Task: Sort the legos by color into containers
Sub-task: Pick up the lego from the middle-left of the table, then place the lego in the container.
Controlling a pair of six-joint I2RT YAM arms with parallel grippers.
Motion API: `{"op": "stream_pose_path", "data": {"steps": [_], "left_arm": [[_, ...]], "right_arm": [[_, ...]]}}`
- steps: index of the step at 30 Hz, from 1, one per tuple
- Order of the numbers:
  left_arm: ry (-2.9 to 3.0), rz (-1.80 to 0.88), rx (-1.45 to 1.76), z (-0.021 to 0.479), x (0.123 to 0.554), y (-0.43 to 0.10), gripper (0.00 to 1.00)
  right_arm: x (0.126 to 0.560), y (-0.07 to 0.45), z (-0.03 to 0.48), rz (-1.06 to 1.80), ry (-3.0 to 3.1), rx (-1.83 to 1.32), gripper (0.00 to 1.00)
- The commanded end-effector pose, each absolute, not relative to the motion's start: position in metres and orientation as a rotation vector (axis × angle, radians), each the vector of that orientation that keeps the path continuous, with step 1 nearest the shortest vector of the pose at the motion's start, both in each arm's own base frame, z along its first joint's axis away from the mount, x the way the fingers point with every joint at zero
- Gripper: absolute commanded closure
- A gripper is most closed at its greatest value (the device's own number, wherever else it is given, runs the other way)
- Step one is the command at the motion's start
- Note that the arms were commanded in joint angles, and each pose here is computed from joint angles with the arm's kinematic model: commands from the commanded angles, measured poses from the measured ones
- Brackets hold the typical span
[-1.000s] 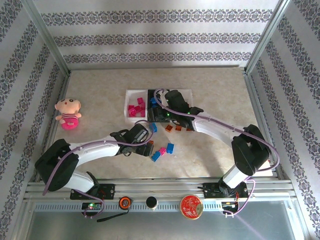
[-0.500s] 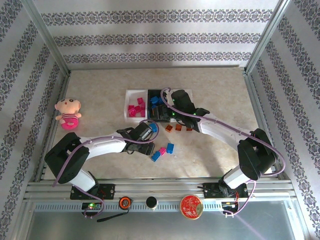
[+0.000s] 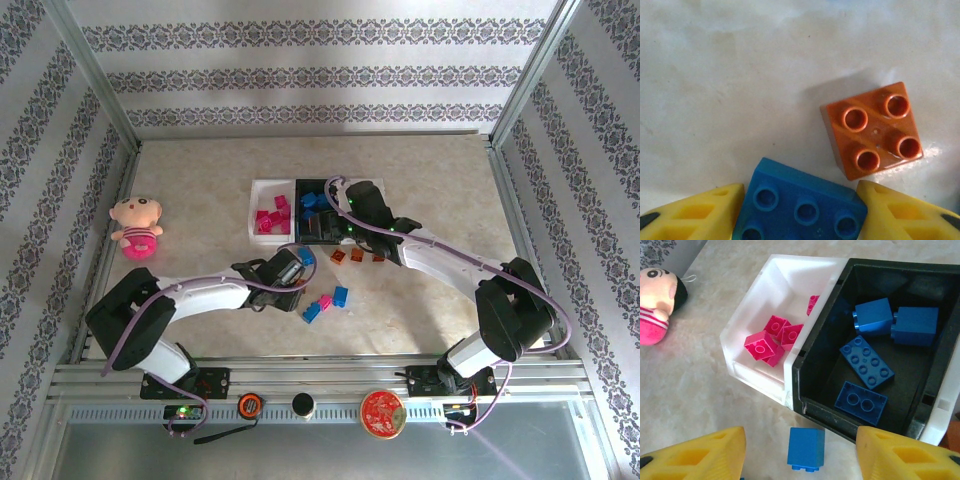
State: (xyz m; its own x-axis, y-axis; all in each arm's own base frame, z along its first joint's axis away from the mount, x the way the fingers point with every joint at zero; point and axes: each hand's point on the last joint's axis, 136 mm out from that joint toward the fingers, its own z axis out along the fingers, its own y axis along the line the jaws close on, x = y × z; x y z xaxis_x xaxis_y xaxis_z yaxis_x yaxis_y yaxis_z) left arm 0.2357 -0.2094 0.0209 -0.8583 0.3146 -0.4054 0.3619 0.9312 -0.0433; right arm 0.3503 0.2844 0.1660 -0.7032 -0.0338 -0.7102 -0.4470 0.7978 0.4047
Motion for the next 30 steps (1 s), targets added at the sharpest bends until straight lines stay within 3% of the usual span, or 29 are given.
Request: {"op": "stream_pose_path", "data": {"steps": [1, 7, 14, 23, 30], "left_arm": [[2.649, -0.18, 0.478, 0.039, 0.234, -0.209, 0.51], [2.503, -0.226, 0.41, 0.097, 0.254, -0.207, 0.53], [2.381, -0.312, 0.368, 0.148, 0.315, -0.236, 0.55], [2.404, -0.374, 0.283, 0.136, 0.406, -0.269, 0.57], [2.457, -0.348, 0.223, 0.11, 0.444, -0.274, 0.56]], "right_arm": [[0.353, 0.276, 0.179, 0.745, 2.224, -0.312, 0.39], [0.347, 0.262, 0.181, 0.739, 2.213, -0.275, 0.39], [0.328, 0.231, 0.178, 0.717, 2.201, -0.208, 0.39], [0.287, 0.19, 0.164, 0.657, 2.215, -0.167, 0.38], [0.261, 0.175, 0.153, 0.666, 2.218, -0.162, 0.37]]}}
